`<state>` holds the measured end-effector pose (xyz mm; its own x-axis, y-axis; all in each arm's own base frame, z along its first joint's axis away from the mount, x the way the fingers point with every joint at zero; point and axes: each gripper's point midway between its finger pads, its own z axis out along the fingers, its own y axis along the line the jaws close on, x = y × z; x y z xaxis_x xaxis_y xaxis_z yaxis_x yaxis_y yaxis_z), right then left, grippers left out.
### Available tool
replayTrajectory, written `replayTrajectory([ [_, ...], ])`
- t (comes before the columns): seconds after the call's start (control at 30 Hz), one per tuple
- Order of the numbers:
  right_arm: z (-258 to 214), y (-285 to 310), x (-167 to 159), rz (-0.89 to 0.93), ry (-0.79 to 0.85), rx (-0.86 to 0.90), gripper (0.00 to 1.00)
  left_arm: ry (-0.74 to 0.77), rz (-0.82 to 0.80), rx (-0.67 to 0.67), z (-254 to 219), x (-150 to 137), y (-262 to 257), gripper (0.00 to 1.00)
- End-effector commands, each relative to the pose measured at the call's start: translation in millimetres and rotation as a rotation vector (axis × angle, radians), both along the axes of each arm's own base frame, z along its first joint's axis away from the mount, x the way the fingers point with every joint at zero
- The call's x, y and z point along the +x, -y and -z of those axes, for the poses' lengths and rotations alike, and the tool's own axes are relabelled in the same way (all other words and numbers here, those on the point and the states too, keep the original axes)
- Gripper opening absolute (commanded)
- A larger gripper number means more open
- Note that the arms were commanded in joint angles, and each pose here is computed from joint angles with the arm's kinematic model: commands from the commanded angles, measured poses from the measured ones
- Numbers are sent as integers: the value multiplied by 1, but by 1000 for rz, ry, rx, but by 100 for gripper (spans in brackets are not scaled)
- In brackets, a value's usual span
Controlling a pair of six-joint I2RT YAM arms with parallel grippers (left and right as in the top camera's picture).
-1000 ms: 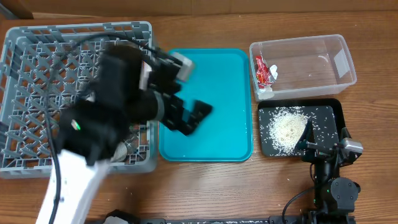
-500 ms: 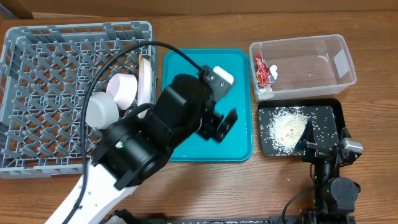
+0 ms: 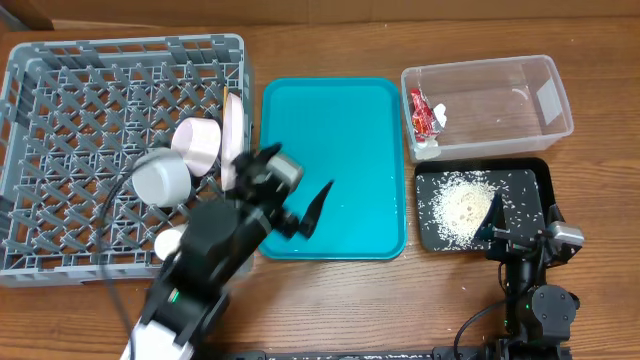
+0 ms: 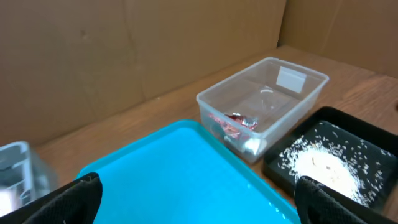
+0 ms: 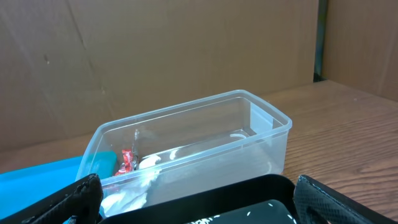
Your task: Sort waste into correct bins and load items into the dishwasher
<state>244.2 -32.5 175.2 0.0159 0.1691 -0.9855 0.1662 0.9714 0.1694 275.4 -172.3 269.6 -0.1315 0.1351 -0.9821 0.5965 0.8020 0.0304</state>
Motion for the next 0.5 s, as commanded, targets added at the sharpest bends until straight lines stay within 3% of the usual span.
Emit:
replayTrajectory([
  [0.0, 1, 2, 0, 10, 8, 1, 100, 79, -9, -20, 4, -23, -21, 100],
  [0.23, 1, 2, 0, 10, 8, 1, 100, 183, -65, -62, 24, -52, -49, 100],
  [0.47, 1, 2, 0, 10, 8, 1, 100, 208, -190, -60, 57, -50, -74, 100],
])
